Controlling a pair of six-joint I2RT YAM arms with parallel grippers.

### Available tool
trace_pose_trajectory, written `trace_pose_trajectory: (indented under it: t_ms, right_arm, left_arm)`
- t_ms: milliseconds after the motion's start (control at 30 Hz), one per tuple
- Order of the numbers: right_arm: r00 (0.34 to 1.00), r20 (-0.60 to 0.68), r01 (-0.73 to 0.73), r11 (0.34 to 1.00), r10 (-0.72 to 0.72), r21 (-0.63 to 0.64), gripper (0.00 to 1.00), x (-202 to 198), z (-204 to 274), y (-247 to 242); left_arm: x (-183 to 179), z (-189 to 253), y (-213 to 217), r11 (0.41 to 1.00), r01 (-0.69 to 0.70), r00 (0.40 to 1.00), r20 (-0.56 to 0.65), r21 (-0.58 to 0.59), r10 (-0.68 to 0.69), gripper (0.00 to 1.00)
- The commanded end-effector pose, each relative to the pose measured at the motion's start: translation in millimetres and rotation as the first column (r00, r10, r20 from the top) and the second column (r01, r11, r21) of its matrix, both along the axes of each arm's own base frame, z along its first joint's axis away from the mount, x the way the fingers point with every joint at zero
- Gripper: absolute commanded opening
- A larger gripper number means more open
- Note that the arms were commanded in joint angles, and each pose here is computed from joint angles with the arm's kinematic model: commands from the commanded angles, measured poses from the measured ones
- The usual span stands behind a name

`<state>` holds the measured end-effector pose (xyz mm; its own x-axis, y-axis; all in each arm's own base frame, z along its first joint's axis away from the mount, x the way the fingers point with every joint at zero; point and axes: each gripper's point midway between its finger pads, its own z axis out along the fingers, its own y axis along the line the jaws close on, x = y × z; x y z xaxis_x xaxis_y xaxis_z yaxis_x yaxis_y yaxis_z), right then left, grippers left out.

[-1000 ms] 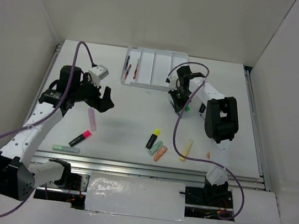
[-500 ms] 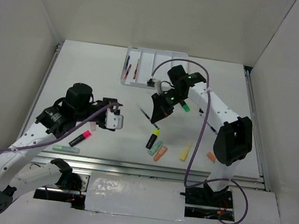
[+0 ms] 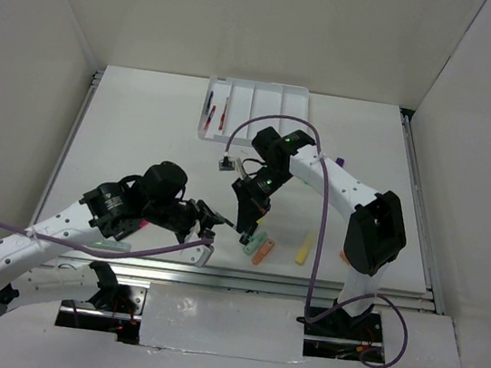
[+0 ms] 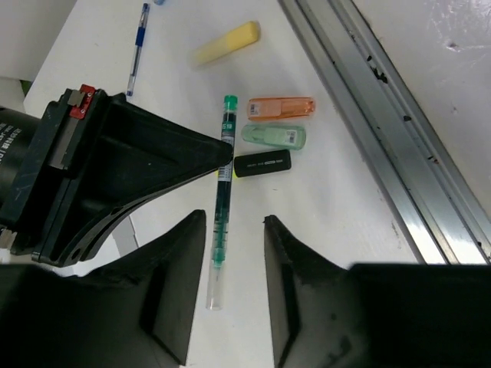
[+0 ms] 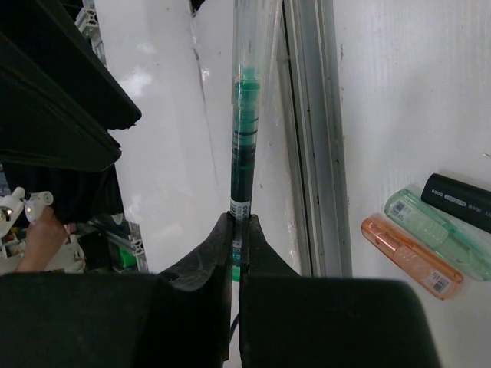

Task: Sort the stationery into containers
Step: Pick up the pen from the center of the board.

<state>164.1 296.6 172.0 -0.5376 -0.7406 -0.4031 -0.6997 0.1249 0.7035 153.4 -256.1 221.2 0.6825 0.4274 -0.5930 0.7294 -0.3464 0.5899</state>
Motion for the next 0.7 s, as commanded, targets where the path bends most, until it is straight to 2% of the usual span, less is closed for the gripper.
trace_pose_trajectory:
  t_ms: [0,100,167,667]
  right_arm:
    - [0.999,-0.013,-0.035,0.999,0.036,0.036,0.0,-12.3,15.0,-1.3]
    - [0.999,-0.017,-0.049,0.998,0.049,0.042,0.0,-16.3,17.1,-0.1]
    - [0.998,-0.02,-0.054,0.998,0.055,0.04,0.0,-18.1,17.5,0.9]
    - [0.995,-0.027,-0.096,0.994,0.098,0.048,0.0,-30.9,20.8,2.4]
  left_arm:
    - [-7.8,4.9,-7.0,0.999,0.05,0.998,0.026,-0.006,-0.05,0.5]
    - [-7.0,-2.7,-10.0,0.999,0.029,0.999,0.02,0.024,-0.03,0.58]
    - [-6.3,-4.9,-11.9,1.0,0.001,1.0,0.006,0.028,-0.001,0.59]
    - [14.4,-26.5,-8.8,0.99,-0.109,0.994,0.016,0.088,0.108,0.51]
